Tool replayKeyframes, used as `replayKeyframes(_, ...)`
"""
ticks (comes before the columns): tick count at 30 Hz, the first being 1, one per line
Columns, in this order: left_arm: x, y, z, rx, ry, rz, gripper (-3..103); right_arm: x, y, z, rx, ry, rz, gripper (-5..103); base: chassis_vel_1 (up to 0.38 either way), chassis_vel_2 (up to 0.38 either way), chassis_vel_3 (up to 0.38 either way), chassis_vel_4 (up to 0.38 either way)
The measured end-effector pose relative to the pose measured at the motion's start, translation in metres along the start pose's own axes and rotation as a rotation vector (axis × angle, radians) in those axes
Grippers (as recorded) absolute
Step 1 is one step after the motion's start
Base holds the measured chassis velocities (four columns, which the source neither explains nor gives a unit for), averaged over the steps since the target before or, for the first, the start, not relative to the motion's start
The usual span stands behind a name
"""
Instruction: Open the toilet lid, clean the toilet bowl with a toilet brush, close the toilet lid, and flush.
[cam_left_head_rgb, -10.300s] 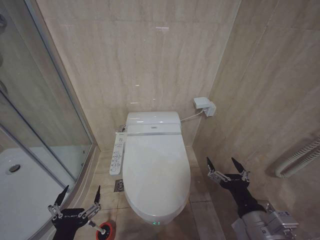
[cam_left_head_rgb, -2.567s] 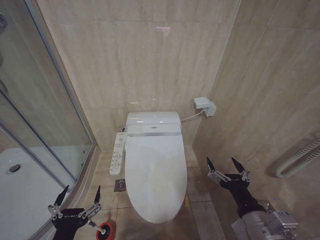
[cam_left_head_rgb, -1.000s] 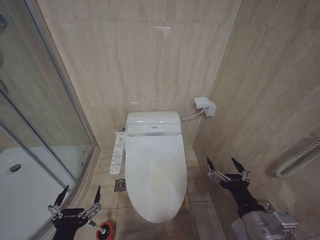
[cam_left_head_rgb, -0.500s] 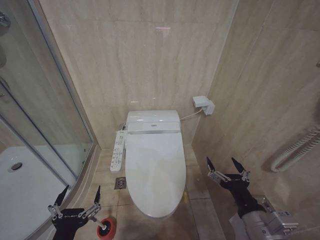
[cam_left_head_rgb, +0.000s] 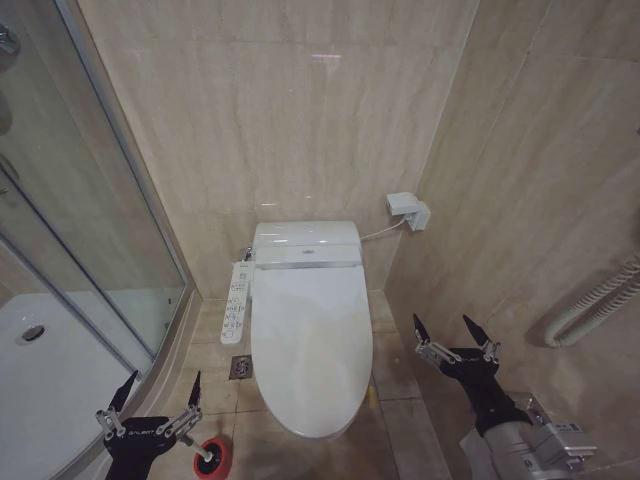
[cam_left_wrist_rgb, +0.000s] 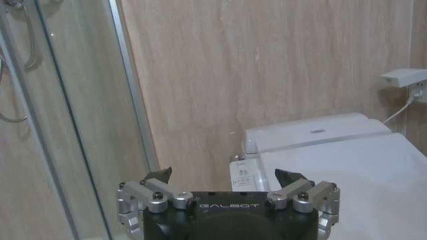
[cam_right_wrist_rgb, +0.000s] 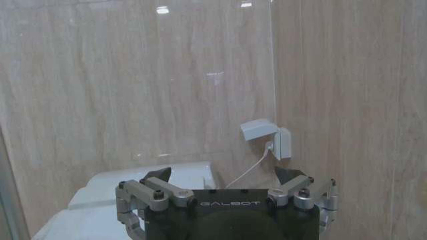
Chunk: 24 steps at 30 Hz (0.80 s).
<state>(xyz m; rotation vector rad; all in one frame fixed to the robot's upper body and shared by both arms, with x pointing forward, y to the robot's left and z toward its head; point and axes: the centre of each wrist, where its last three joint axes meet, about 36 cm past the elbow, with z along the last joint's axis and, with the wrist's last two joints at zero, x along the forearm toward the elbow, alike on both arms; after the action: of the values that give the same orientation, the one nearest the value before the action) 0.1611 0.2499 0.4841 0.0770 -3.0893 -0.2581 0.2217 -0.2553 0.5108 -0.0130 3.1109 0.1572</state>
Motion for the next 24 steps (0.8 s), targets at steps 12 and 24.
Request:
replayKeyframes(12, 0.0000, 0.0000, 0.0000, 0.000, 0.000, 0.000, 100, 0.0000, 0.0000, 0.0000, 0.000, 0.000, 0.000, 100, -0.140, 0.126, 0.131, -0.128)
replayKeyframes(24, 0.0000, 0.0000, 0.0000, 0.000, 0.000, 0.000, 100, 0.0000, 0.0000, 0.0000, 0.000, 0.000, 0.000, 100, -0.003, 0.004, 0.004, -0.003)
